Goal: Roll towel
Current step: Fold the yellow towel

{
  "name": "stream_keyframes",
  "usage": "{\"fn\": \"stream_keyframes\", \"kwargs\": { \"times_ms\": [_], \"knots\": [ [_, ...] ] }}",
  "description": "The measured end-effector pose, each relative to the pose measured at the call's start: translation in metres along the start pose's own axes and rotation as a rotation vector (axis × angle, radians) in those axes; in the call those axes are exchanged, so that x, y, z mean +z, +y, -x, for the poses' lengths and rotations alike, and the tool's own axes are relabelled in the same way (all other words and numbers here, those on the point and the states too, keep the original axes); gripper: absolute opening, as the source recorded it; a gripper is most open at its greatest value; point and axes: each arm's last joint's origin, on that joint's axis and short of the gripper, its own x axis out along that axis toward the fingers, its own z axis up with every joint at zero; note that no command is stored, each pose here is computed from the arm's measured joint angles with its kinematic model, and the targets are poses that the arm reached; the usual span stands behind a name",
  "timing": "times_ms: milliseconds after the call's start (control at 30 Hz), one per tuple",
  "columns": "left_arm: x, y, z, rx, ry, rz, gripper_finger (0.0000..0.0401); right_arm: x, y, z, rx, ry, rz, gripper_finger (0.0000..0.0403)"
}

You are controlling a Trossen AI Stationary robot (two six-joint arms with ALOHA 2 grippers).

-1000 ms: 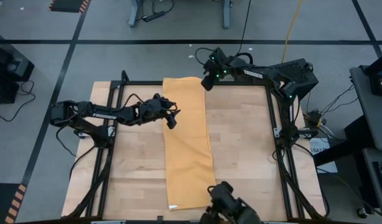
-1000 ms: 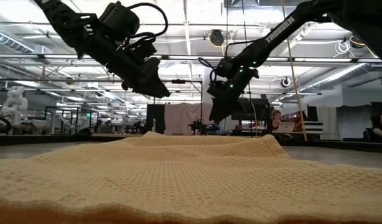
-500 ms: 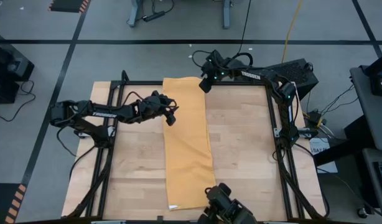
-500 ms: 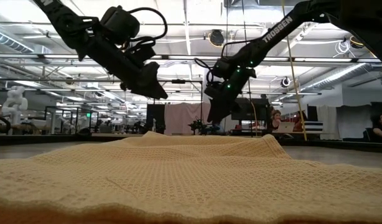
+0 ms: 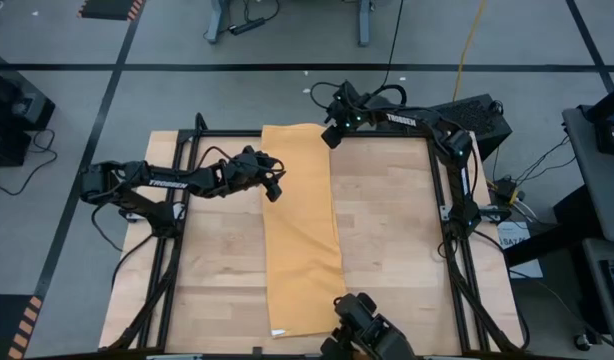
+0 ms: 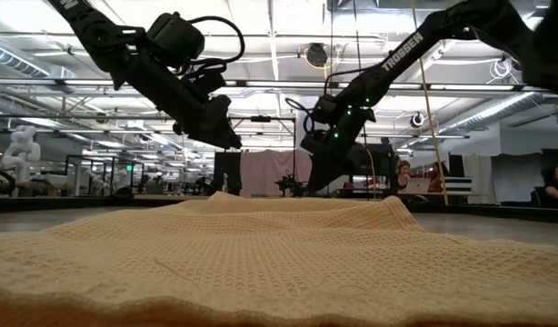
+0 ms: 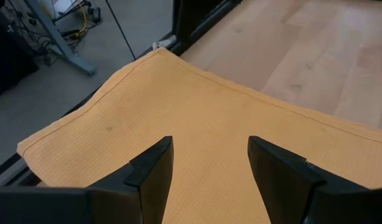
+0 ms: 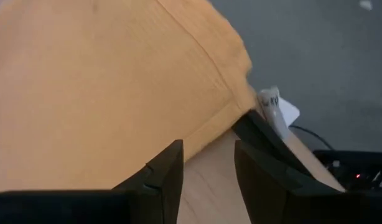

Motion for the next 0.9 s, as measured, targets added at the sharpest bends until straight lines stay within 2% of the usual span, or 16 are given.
{"fn": "stream_keyframes", "kwargs": {
  "times_ms": [167,567,900],
  "knots": [
    [0.000,0.000,0.000,0.000,0.000,0.000,0.0214,-0.006,-0.001,-0.011,0.021,0.048,-0.021,0.0134],
    [0.001,0.000,0.000,0.000,-0.010,0.002,0.0214,-0.007,0.002,-0.015,0.051,0.050,-0.051,0.0134],
    [0.002,0.000,0.000,-0.001,-0.016,0.001,0.0214,-0.018,0.002,-0.038,0.076,0.106,-0.048,0.0133]
  ]
}}
